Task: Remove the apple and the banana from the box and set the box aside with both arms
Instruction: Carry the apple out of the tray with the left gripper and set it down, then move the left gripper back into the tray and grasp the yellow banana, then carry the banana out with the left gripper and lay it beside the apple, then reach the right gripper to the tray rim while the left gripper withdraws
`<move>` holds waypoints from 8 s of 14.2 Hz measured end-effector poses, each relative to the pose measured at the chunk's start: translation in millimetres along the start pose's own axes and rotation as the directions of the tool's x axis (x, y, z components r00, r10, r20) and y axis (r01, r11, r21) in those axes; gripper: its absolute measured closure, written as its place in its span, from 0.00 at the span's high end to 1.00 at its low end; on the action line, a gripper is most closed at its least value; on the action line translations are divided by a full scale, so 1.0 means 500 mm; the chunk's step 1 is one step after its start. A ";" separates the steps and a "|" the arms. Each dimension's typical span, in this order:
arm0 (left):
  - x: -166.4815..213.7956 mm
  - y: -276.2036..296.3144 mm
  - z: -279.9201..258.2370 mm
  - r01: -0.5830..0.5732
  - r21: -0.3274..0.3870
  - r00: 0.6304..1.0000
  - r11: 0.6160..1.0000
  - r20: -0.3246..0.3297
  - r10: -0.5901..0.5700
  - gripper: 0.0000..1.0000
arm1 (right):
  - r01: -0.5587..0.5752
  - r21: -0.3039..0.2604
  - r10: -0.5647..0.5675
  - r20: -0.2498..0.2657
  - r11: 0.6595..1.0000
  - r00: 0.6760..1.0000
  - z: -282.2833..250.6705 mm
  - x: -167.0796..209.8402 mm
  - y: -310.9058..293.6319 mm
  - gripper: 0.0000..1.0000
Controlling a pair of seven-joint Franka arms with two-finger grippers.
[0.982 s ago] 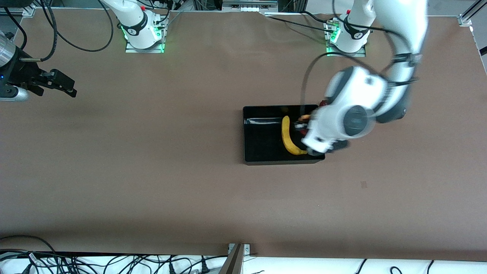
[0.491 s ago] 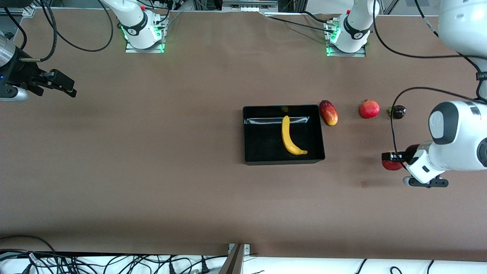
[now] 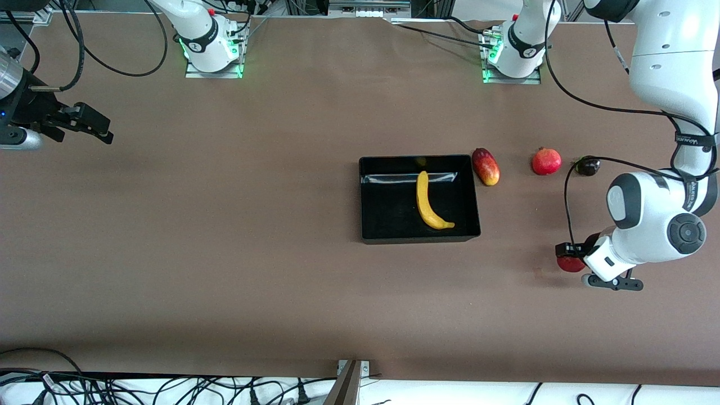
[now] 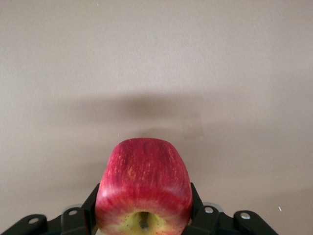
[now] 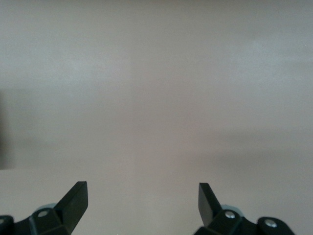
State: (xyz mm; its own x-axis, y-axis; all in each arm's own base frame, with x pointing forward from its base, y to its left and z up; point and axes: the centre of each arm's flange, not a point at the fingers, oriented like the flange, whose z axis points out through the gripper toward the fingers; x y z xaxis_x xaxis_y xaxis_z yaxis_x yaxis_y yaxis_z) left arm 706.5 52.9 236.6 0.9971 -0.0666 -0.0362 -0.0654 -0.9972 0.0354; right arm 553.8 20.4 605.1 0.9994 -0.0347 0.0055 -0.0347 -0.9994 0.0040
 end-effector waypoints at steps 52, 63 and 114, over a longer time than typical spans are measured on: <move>-0.206 0.754 0.077 0.477 0.112 0.860 0.872 0.145 -0.489 0.37 | 0.000 0.000 0.000 -0.001 1.000 1.000 -0.001 0.000 0.000 1.00; -0.090 0.265 -0.326 0.162 0.064 0.932 0.985 0.317 -0.174 0.37 | 0.000 0.000 0.000 -0.001 1.000 1.000 -0.001 0.000 0.000 1.00; -0.419 0.238 -0.853 -0.050 -0.016 0.996 0.999 0.078 0.051 1.00 | 0.407 0.112 -0.411 0.019 0.907 0.911 0.542 -0.129 -0.870 1.00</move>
State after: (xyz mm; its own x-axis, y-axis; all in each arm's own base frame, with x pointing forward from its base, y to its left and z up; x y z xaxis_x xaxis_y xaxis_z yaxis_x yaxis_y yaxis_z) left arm 505.9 -37.9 674.3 0.9865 -0.1197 -0.1120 -0.1143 -0.9920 0.0534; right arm 506.1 456.1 331.8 0.9252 0.3792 -0.0159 0.3755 -0.9207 -0.1063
